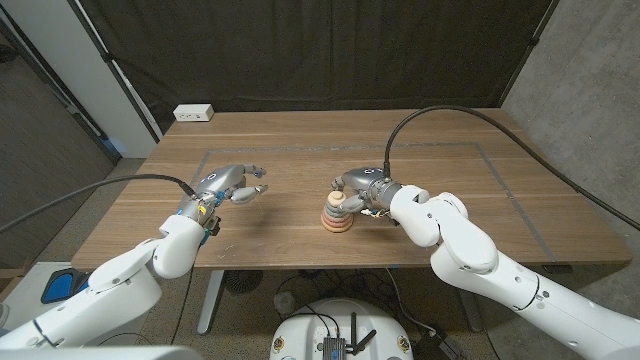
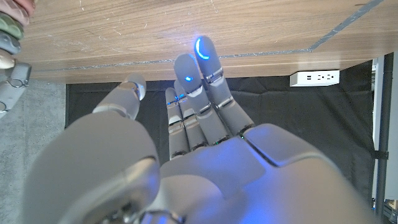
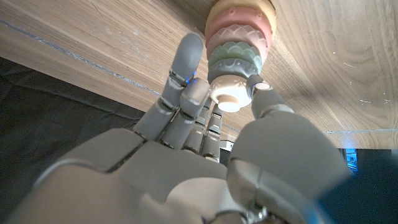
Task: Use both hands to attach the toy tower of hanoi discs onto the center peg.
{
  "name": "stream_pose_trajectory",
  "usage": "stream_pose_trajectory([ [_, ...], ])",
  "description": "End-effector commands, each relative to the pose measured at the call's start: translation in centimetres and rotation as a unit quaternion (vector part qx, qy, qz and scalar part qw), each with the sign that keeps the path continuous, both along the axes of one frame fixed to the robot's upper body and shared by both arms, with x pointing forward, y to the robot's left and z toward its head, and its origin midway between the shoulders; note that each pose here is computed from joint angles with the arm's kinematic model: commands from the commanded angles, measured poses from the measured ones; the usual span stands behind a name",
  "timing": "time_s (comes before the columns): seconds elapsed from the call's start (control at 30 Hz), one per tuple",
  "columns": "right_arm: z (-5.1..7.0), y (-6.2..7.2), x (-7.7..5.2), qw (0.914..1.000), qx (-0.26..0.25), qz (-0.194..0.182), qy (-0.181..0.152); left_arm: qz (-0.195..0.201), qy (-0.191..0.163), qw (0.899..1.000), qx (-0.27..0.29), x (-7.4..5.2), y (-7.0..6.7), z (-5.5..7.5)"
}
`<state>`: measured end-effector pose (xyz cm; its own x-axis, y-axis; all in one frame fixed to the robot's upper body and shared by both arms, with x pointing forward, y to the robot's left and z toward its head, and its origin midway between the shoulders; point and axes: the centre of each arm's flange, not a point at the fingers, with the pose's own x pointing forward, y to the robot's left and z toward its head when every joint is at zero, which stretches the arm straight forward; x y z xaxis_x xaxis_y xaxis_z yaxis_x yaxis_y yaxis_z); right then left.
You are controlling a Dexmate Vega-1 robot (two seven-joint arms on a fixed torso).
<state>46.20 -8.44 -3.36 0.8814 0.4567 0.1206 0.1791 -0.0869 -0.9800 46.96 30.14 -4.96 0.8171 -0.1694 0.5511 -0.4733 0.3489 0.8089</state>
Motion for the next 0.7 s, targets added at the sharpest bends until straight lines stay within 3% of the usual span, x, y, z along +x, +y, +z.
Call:
stream_pose_trajectory([
  [0.03, 0.5, 0.0, -0.3, 1.0, -0.004, -0.002, -0.008, 0.0, -0.005, 1.0, -0.002, 0.1, 0.1, 0.4],
  [0.27, 0.7, -0.5, -0.5, 0.9999, 0.01, -0.008, -0.009, 0.0, -0.001, 1.0, -0.004, 0.2, 0.2, 0.4],
  [0.7, 1.4, -4.5, -1.1, 0.9958, 0.083, -0.032, -0.02, 0.019, 0.018, 1.0, -0.005, 0.4, -0.5, 1.3],
])
